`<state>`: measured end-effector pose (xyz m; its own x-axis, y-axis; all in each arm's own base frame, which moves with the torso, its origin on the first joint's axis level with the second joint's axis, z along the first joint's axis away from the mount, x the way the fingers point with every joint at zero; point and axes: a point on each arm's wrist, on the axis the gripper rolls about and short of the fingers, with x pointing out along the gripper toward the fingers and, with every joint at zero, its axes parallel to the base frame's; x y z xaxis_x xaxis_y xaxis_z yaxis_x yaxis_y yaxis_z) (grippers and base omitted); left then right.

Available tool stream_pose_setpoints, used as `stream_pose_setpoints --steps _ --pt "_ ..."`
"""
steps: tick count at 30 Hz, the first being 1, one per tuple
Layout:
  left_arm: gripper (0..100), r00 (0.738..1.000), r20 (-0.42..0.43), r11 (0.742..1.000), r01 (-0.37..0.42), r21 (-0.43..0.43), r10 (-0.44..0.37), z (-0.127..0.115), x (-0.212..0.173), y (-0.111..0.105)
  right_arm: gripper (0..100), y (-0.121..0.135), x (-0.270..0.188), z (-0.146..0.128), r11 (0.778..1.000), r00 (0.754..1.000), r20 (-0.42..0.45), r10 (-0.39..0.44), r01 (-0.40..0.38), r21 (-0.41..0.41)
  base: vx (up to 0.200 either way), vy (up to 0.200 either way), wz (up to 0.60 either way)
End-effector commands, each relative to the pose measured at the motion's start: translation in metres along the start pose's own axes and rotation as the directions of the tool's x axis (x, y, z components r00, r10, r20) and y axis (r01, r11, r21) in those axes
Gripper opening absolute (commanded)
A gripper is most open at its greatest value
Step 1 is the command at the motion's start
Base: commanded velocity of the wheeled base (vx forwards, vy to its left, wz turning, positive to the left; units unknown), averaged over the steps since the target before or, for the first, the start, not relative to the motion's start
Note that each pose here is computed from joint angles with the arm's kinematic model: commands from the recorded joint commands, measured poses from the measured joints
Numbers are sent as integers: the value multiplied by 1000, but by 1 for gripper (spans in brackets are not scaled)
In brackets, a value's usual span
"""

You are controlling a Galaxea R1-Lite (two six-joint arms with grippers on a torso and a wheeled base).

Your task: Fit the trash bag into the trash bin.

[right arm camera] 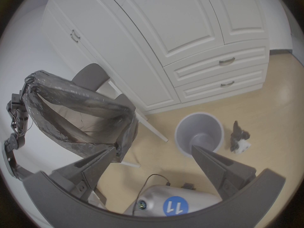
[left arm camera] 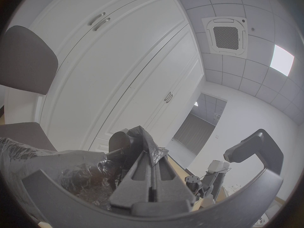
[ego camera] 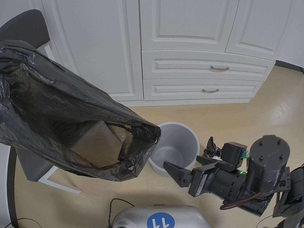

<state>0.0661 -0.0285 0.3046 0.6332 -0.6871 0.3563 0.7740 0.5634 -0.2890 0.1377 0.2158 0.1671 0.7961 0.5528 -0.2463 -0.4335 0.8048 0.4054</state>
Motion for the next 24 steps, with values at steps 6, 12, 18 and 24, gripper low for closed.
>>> stream_pose_setpoints --steps 6,12,18,24 --pt "0 1000 19 1000 25 6 -25 1 -6 -5 100 19 42 -22 985 998 37 52 -57 165 0 0 0" --pt "0 999 19 1000 26 2 -26 0 -6 -6 100 21 46 -21 978 995 76 72 -85 190 0 0 0" --pt "0 997 27 997 70 -23 -70 2 -10 -12 100 18 56 -23 968 991 113 76 -101 232 0 0 0" --pt "0 995 24 995 99 -34 -98 2 -11 -15 100 19 68 -34 946 979 168 115 -159 283 0 0 0"
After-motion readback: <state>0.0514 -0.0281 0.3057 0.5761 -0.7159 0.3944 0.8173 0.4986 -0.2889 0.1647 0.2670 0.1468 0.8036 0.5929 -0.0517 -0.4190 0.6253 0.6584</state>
